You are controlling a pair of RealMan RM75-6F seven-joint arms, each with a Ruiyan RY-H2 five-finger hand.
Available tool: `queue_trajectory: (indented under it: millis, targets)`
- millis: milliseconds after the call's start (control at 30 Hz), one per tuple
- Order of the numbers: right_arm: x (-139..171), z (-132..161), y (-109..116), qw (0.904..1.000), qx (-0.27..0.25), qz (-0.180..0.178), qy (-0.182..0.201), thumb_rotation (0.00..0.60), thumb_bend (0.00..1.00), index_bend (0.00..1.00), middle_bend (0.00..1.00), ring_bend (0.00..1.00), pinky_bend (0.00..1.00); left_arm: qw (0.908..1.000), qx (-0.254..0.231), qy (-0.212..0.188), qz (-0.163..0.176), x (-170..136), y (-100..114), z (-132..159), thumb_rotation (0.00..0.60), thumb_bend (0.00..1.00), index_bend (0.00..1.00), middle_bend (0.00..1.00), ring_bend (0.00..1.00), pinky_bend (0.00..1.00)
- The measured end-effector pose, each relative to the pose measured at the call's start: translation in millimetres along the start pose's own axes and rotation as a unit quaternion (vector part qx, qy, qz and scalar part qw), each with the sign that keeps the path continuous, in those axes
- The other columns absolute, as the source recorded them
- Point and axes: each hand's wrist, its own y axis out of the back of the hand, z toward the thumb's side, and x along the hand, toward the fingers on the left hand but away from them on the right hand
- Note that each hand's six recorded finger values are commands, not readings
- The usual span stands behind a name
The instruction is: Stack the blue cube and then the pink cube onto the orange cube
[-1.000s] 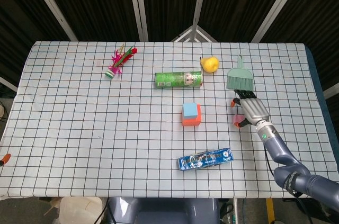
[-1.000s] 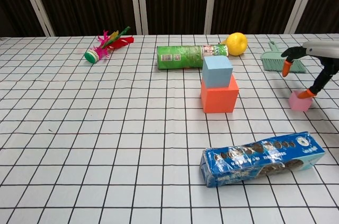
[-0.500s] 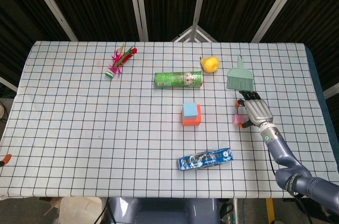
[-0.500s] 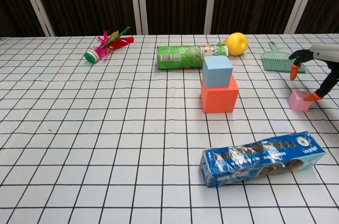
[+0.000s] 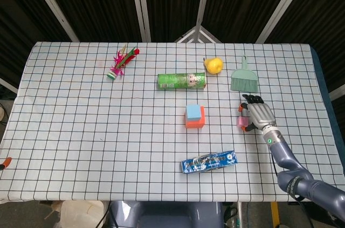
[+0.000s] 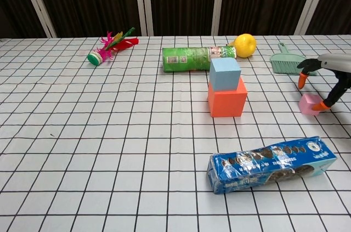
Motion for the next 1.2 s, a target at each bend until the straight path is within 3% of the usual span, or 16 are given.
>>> queue_trajectory:
  millis: [1200]
  targets:
    - [0.4, -0.7, 6.0, 1.0000, -0.003, -0.001, 0.003, 0.600, 0.30, 0.44, 0.07, 0.02, 0.00, 1.0000, 0.002, -0.002, -0.006, 0.3, -1.4, 1.4, 0.600, 0.20, 0.22, 0.01, 0.00, 0.02]
